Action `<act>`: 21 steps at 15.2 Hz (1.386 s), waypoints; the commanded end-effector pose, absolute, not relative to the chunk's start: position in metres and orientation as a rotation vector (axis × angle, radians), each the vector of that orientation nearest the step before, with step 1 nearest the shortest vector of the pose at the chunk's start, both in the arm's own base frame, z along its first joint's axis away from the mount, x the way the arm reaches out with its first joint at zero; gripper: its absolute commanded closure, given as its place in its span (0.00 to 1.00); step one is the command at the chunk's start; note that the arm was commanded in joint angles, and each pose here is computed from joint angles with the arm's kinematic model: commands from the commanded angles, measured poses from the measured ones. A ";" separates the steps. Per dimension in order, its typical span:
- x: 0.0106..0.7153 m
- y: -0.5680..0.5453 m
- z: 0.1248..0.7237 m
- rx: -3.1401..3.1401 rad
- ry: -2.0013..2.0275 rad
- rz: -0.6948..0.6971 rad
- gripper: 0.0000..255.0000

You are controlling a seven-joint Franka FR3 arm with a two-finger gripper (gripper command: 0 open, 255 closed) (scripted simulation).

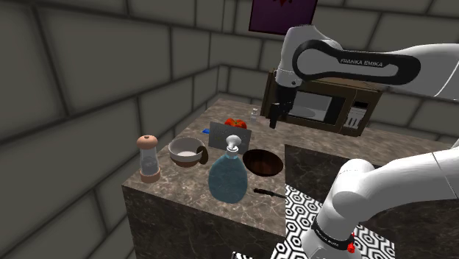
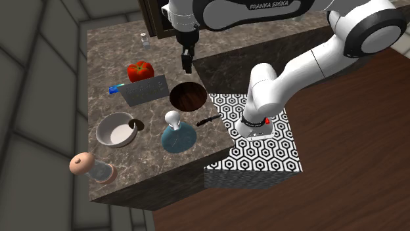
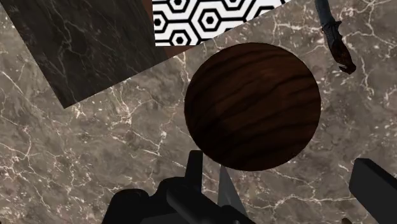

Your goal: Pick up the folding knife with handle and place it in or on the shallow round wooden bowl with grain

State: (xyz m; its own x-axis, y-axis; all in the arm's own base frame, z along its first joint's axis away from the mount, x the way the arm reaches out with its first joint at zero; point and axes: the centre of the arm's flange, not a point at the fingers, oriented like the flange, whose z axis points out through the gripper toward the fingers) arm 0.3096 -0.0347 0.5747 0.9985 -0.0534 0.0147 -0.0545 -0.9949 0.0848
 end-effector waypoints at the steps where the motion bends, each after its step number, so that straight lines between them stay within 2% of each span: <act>1: 0.310 -0.035 0.575 3.055 -0.083 0.019 0.00; 21: 0.256 0.060 0.366 3.015 0.973 -0.271 0.00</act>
State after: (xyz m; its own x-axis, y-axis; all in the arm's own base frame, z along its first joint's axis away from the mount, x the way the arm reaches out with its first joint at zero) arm 0.2603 0.0571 0.3736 0.8072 0.5715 -0.1480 0.5656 -0.8205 -0.0832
